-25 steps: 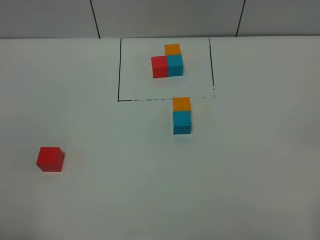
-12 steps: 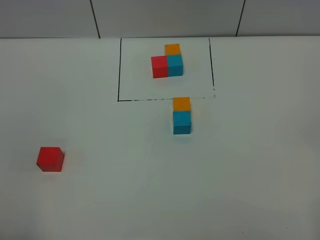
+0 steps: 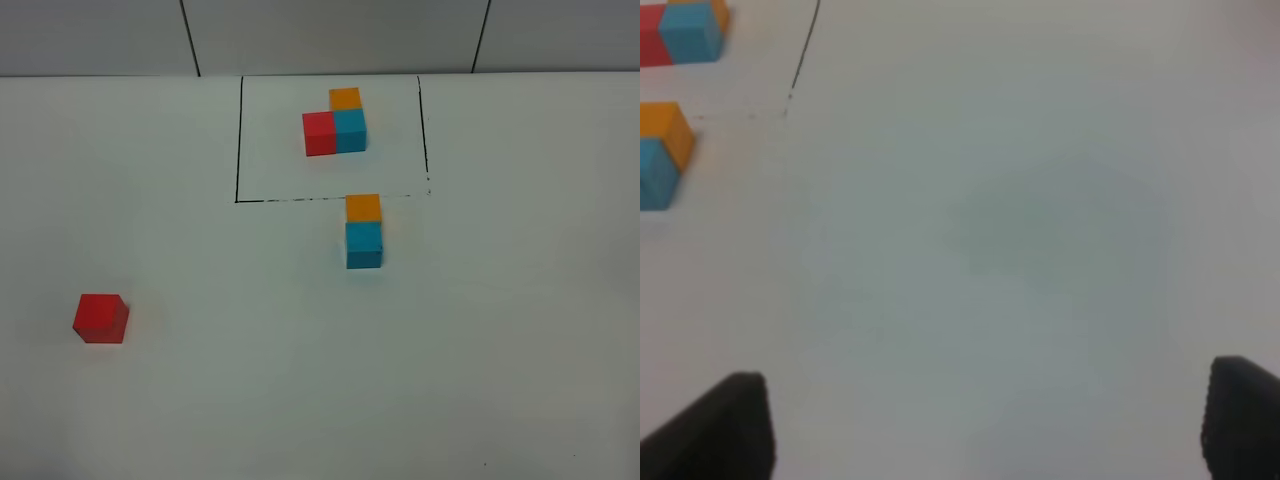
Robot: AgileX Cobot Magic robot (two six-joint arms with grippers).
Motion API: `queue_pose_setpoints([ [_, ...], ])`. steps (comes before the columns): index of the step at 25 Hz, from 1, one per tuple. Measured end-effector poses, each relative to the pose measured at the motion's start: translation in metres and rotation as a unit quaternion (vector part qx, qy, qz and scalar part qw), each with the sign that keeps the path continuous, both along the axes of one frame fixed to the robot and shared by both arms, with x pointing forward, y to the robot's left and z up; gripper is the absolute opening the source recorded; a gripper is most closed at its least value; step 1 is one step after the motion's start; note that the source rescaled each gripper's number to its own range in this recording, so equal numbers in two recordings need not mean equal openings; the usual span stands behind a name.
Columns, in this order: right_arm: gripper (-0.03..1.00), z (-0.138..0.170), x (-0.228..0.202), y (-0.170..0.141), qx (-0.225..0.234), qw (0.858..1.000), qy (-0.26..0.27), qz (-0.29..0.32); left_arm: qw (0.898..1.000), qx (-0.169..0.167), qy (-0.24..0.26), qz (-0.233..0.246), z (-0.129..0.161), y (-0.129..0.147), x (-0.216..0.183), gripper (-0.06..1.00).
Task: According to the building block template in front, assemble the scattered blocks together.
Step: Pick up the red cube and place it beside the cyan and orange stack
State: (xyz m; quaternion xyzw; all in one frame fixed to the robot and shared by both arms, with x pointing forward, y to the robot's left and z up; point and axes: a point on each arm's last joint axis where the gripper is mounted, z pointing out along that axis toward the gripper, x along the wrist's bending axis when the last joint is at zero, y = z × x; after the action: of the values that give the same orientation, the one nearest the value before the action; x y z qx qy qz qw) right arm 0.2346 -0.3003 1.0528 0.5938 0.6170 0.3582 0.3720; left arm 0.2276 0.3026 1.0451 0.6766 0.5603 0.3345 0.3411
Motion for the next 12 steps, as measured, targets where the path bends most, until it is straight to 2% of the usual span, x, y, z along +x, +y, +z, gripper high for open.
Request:
queue_pose_setpoints([
  [12,0.73,0.0,0.0,0.0,0.0,1.0,0.0,0.0,1.0,0.0,0.0,0.0,0.0,0.0,0.0,0.7],
])
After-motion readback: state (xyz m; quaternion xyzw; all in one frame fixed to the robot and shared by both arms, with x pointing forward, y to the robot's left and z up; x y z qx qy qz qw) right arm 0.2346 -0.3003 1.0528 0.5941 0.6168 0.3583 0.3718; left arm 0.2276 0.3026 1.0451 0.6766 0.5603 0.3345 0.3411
